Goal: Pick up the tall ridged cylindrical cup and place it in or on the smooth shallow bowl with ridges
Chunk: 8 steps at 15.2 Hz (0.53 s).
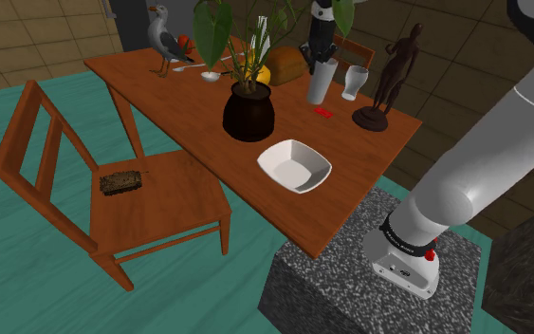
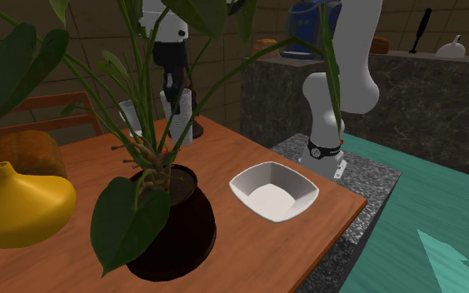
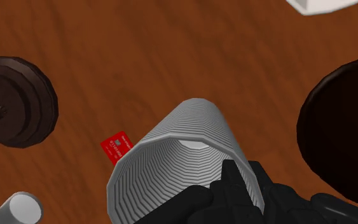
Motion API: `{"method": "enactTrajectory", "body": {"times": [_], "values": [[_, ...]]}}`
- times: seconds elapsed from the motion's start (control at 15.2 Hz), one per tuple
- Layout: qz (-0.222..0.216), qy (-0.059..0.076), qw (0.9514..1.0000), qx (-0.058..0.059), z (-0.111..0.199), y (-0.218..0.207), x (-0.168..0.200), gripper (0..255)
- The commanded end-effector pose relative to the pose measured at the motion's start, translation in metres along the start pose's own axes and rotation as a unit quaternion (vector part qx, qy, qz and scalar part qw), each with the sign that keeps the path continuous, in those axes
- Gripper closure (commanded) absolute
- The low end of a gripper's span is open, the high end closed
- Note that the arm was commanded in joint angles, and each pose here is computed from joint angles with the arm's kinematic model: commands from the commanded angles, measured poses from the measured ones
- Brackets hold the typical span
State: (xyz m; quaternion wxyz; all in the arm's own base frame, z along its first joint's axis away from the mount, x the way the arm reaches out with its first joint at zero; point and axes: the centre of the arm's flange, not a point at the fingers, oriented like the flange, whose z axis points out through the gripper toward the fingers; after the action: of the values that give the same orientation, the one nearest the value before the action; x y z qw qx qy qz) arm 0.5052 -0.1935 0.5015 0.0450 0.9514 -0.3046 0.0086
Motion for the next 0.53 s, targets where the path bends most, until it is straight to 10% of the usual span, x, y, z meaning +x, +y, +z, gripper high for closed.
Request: {"method": "enactTrajectory", "body": {"times": [0.0, 0.46], "values": [[0.0, 0.0, 1.0, 0.0, -0.008, -0.013, -0.022, 255], [0.0, 0.0, 1.0, 0.0, -0.028, -0.059, -0.1, 255]]}}
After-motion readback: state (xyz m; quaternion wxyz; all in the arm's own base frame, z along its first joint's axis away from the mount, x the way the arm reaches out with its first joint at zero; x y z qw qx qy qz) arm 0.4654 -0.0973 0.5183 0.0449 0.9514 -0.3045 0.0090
